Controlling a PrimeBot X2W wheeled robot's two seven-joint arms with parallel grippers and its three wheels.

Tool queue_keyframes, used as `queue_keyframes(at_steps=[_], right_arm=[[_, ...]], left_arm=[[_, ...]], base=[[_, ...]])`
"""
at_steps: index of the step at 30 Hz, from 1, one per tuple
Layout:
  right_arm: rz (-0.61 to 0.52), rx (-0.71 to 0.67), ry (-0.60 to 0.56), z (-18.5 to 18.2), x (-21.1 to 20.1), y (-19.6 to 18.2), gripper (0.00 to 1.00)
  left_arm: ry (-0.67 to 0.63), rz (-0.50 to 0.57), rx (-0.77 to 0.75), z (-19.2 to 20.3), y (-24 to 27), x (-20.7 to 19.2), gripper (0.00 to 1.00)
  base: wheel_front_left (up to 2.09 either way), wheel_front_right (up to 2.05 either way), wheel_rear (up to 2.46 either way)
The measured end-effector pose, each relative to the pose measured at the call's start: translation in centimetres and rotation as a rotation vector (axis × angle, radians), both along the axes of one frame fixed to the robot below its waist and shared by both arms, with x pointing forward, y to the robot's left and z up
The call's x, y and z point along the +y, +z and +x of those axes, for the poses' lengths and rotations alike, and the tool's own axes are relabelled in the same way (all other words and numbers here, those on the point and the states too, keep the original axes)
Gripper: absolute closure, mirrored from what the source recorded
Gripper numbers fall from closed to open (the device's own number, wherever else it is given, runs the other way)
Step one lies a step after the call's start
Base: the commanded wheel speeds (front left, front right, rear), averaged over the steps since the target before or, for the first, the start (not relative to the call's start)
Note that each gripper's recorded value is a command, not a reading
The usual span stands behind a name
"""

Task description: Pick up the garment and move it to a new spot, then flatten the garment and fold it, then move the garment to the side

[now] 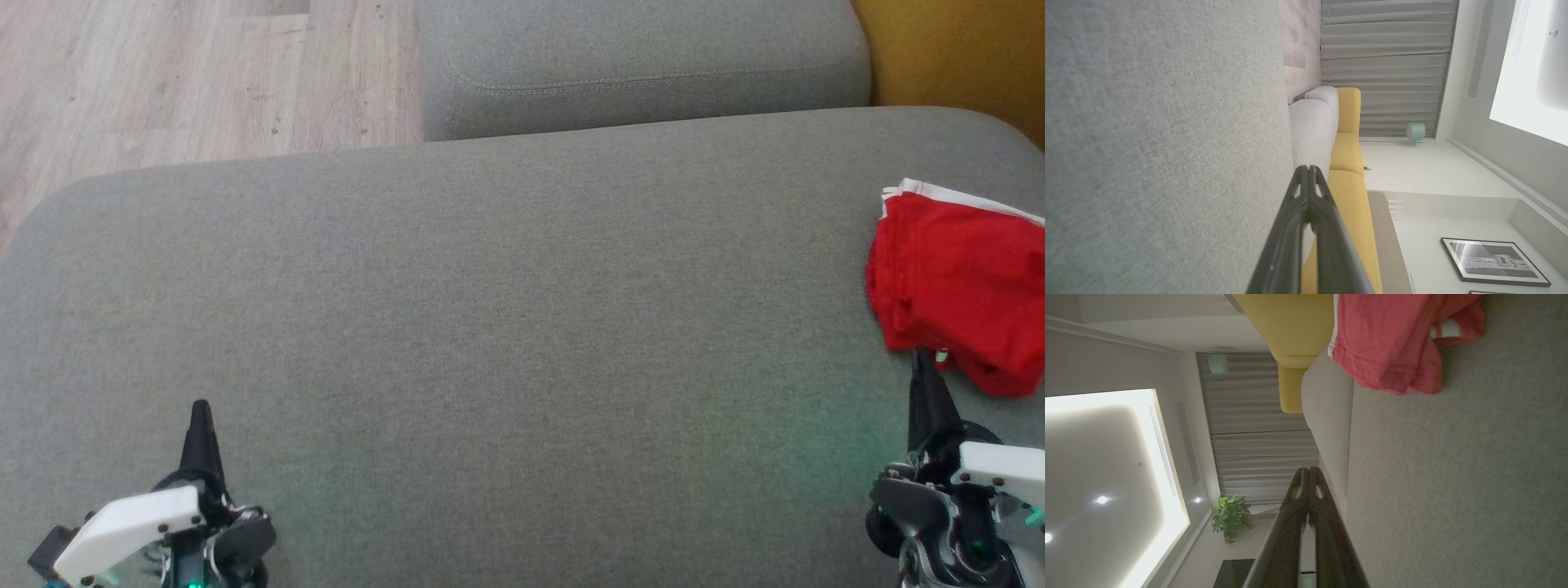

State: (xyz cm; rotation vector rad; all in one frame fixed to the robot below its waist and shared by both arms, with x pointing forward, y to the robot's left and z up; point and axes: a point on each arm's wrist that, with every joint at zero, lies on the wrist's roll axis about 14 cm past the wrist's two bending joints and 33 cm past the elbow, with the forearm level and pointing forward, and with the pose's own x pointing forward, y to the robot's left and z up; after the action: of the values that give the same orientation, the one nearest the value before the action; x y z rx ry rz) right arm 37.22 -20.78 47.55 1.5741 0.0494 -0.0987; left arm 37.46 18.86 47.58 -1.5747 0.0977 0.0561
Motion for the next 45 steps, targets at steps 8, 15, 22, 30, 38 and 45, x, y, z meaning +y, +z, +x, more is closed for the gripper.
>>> queue_keyframes(at_steps=[8,15,22,30,38,45], right_arm=[[0.0,0.0,0.0,0.0,0.0,0.0,1.0],[0.0,0.0,0.0,0.0,0.0,0.0,1.0],[0.0,0.0,0.0,0.0,0.0,0.0,1.0],[0.0,0.0,0.0,0.0,0.0,0.0,1.0],[0.0,0.0,0.0,0.0,0.0,0.0,1.0],[0.0,0.0,0.0,0.0,0.0,0.0,1.0]], left_arm=[[0.0,0.0,0.0,0.0,0.0,0.0,1.0],[0.0,0.0,0.0,0.0,0.0,0.0,1.0],[0.0,0.0,0.0,0.0,0.0,0.01,1.0],[0.001,0.0,0.0,0.0,0.0,0.01,1.0],[0.001,0.0,0.0,0.0,0.0,0.02,1.0],[0.001,0.0,0.0,0.0,0.0,0.03,1.0]], base=[[0.0,0.0,0.0],[0.0,0.0,0.0],[0.0,0.0,0.0],[0.0,0.0,0.0],[0.0,0.0,0.0],[0.0,0.0,0.0]])
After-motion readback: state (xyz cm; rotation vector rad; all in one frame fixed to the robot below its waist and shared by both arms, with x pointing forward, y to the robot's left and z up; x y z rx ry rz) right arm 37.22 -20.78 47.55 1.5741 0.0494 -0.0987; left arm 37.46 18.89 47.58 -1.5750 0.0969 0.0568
